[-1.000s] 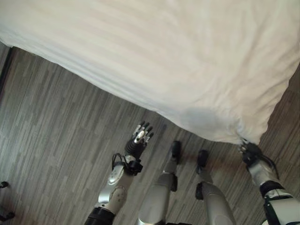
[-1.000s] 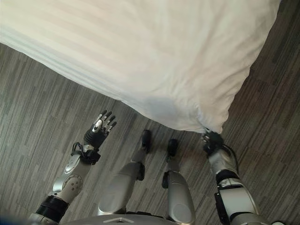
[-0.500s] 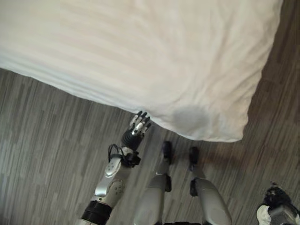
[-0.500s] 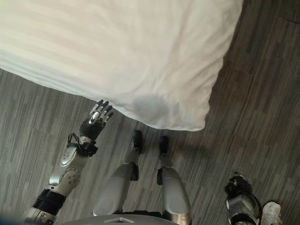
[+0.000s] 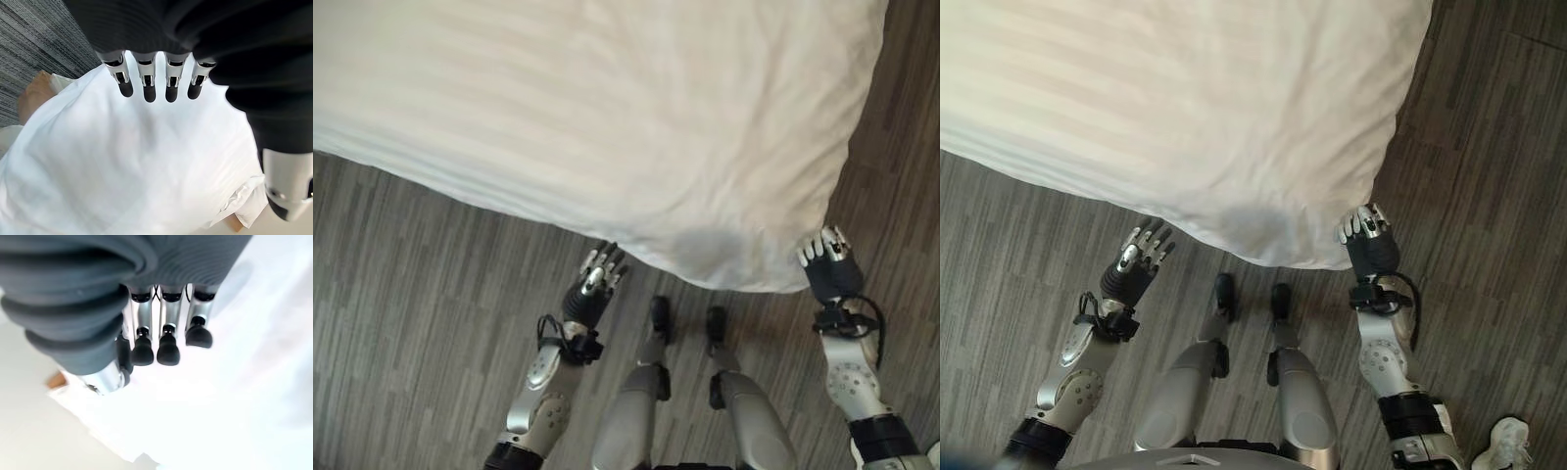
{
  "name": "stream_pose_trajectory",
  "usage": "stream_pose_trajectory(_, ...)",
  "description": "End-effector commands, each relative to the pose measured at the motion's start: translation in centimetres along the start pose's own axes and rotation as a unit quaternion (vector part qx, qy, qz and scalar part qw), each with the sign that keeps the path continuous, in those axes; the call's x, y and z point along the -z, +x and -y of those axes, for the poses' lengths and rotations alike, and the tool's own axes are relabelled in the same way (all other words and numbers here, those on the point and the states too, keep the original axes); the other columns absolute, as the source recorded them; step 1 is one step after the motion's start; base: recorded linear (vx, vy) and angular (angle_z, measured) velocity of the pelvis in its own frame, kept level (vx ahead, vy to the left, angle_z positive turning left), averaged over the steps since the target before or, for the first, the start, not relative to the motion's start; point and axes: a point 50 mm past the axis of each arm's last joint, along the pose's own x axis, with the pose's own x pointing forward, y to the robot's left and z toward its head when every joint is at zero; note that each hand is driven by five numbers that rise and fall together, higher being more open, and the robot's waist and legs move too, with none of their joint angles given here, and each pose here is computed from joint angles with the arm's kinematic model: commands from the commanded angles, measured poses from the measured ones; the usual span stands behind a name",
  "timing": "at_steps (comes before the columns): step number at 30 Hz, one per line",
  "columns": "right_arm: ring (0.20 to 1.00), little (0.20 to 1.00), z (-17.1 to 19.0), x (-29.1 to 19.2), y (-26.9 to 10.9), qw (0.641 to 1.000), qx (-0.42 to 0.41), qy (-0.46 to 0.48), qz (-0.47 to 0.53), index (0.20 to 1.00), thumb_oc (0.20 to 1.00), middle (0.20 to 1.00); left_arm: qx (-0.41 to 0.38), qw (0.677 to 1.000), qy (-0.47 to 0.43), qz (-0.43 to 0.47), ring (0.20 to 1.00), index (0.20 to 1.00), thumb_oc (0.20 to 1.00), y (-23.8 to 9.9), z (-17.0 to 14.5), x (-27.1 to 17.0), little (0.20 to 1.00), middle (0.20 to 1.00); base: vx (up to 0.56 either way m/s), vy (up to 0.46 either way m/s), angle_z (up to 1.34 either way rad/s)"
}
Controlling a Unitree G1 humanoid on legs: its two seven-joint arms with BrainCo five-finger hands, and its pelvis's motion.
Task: Making the bed.
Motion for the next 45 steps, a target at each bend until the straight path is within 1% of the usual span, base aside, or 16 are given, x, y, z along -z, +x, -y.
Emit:
stream_pose_trajectory(1,0.2,0.2,0.6,0.1,0.0,1.0,0.004,0.009,-0.001,0.2,0.2,0.2,0.014,1.0,0.006,0.011,1.0,1.0,1.0,0.7,0.1,-0.2,1.0,1.0,0.0,-0.026,0.07)
stream_pose_trajectory(7,0.2,0.2,0.8,0.4,1.9,1.0,0.023,0.009,-0.003,0.2,0.2,0.2,0.012,1.0,0.004,0.005,1.0,1.0,1.0,1.2,0.3,0.2,1.0,1.0,0.0,-0.02,0.06)
stream_pose_trajectory(14,0.2,0.2,6.4,0.1,2.0,0.981,0.184,-0.054,-0.033,0.2,0.2,0.2,0.007,1.0,0.011,-0.005,1.0,1.0,1.0,1.5,0.2,0.6,1.0,1.0,0.0,-0.009,0.06)
stream_pose_trajectory(15,0.2,0.2,11.0,0.0,-0.9,0.949,0.294,-0.08,-0.074,0.2,0.2,0.2,0.008,1.0,0.015,-0.009,1.0,1.0,1.0,1.6,0.2,0.7,1.0,1.0,-0.01,-0.007,0.08)
stream_pose_trajectory(17,0.2,0.2,13.8,0.0,-4.2,0.916,0.378,-0.09,-0.101,0.2,0.2,0.2,0.012,1.0,0.016,-0.01,1.0,1.0,1.0,1.5,0.2,0.7,1.0,1.0,0.02,0.0,0.1)
stream_pose_trajectory(20,0.2,0.2,16.4,-0.2,-8.9,0.875,0.453,-0.107,-0.136,0.2,0.2,0.2,0.015,1.0,0.021,-0.005,1.0,1.0,1.0,1.5,0.2,0.3,1.0,1.0,0.01,0.001,0.02)
stream_pose_trajectory(24,0.2,0.2,17.3,-0.3,-11.9,0.86,0.49,-0.082,-0.114,0.2,0.2,0.2,0.015,1.0,0.023,0.009,1.0,1.0,1.0,1.8,0.2,-0.2,1.0,1.0,0.0,0.021,-0.01)
stream_pose_trajectory(31,0.2,0.2,16.9,0.2,-13.3,0.863,0.487,-0.084,-0.104,0.2,0.2,0.2,0.008,1.0,0.016,0.01,1.0,1.0,1.0,1.7,0.1,0.1,1.0,1.0,0.04,0.041,-0.06)
stream_pose_trajectory(33,0.2,0.2,15.6,0.5,-12.0,0.888,0.438,-0.1,-0.096,0.2,0.2,0.2,-0.002,1.0,0.013,0.009,1.0,1.0,1.0,1.5,-0.3,0.3,1.0,1.0,0.1,0.021,-0.06)
stream_pose_trajectory(34,0.2,0.2,13.7,0.0,-10.2,0.908,0.374,-0.162,-0.096,0.2,0.2,0.2,-0.017,1.0,0.014,0.011,1.0,1.0,1.0,1.2,-0.9,0.3,1.0,1.0,0.15,0.055,-0.12)
stream_pose_trajectory(36,0.2,0.2,10.0,-0.7,-7.8,0.937,0.293,-0.183,-0.043,0.2,0.2,0.2,-0.049,0.998,0.023,0.015,1.0,1.0,1.0,0.7,-1.9,0.2,1.0,1.0,0.18,0.077,-0.03)
stream_pose_trajectory(37,0.275,0.275,9.0,-0.8,-7.1,0.945,0.272,-0.18,-0.026,0.275,0.275,0.275,-0.058,0.998,0.028,0.017,1.0,1.0,1.0,0.6,-2.2,0.2,1.0,1.0,0.12,0.063,0.03)
stream_pose_trajectory(38,0.827,0.827,7.8,-0.7,-6.5,0.951,0.243,-0.191,-0.021,0.827,0.827,0.827,-0.067,0.997,0.033,0.017,1.0,1.0,1.0,0.4,-2.5,0.1,1.0,1.0,0.11,0.056,-0.01)
stream_pose_trajectory(39,1.0,1.0,6.6,-0.8,-6.0,0.956,0.216,-0.2,-0.012,1.0,1.0,1.0,-0.078,0.996,0.034,0.016,1.0,1.0,1.0,0.1,-2.9,0.2,1.0,1.0,0.09,0.054,0.02)
stream_pose_trajectory(43,1.0,1.0,1.7,-1.0,-4.3,0.963,0.101,-0.251,0.005,1.0,1.0,1.0,-0.115,0.993,0.038,0.008,1.0,1.0,1.0,-1.3,-4.0,0.8,1.0,1.0,0.08,0.056,0.19)
stream_pose_trajectory(45,1.0,1.0,1.6,-0.4,-4.8,0.959,0.092,-0.269,-0.015,1.0,1.0,1.0,-0.124,0.992,0.033,-0.003,1.0,1.0,1.0,-2.0,-4.4,1.4,1.0,1.0,0.06,0.074,0.13)
